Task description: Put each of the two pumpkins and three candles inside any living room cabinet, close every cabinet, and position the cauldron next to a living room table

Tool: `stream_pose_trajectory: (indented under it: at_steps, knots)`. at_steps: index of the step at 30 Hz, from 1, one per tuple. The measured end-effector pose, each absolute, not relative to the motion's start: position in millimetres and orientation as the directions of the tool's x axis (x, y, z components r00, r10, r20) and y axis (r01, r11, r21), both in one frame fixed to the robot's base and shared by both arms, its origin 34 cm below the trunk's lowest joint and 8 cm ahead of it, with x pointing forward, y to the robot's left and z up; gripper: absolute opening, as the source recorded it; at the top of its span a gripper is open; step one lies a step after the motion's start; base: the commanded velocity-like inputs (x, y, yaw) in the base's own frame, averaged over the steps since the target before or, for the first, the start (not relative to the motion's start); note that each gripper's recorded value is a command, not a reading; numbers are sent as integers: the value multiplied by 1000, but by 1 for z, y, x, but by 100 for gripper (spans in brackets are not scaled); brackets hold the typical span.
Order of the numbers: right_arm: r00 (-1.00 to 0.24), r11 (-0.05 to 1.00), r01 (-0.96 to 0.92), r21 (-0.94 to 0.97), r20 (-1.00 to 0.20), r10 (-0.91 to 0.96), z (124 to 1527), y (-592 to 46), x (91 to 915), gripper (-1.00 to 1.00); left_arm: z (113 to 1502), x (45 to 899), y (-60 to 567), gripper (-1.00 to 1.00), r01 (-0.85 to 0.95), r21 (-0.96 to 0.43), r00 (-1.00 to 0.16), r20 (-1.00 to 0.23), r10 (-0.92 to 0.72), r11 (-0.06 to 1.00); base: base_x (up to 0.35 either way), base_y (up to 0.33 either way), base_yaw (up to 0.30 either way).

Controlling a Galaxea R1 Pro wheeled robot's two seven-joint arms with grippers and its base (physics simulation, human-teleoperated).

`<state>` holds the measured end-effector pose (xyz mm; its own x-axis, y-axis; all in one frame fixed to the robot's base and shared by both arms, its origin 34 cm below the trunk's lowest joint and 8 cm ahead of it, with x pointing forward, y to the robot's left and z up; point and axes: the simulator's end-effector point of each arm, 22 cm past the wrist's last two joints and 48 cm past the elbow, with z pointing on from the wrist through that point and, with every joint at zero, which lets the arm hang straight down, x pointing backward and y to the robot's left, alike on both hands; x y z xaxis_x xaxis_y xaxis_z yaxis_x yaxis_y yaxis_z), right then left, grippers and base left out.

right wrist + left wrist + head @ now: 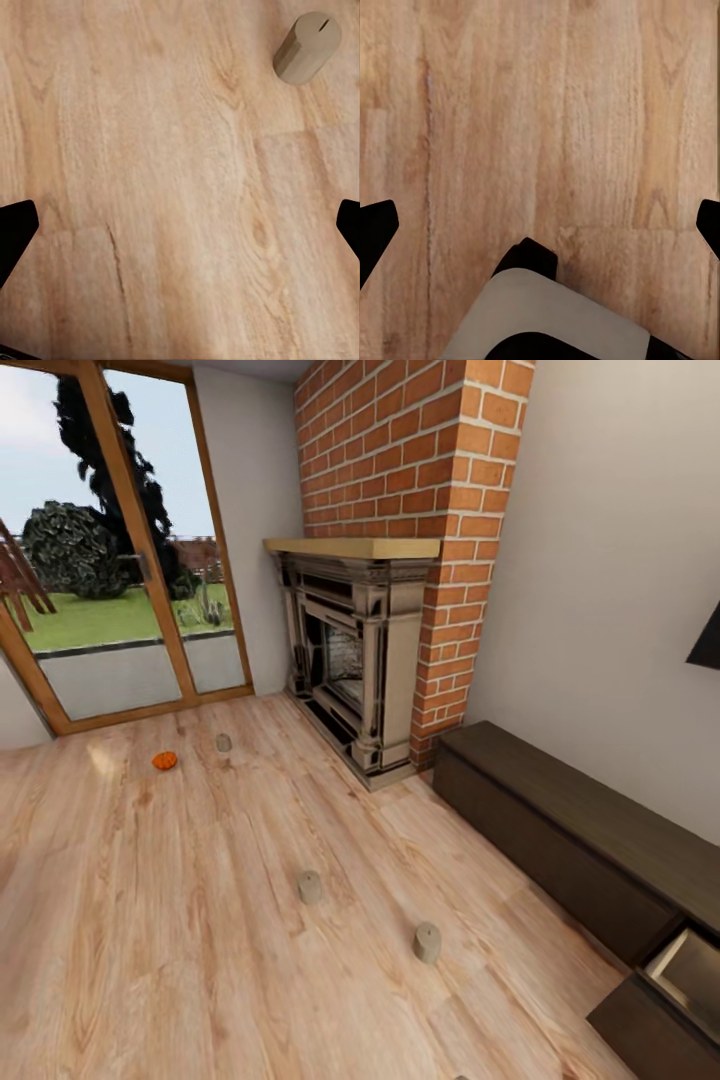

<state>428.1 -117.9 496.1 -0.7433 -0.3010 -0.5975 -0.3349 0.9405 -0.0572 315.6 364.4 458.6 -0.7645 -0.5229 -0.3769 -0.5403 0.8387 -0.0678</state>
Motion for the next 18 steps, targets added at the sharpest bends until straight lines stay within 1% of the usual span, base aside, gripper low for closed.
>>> stream_pose_trajectory:
  at_steps: [14, 18]
  knots:
    - [-742, 940, -337, -58, -598, -303, 496, -118, 428, 100, 459, 316, 364, 100, -539, -68, -765, -377, -522, 839, 156, 2, 0]
    - [-741, 940, -337, -59, -599, -303, 497, -118, 429, 100, 459, 316, 364, 100, -540, -68, -765, -378, -522, 839, 229, 0, 0]
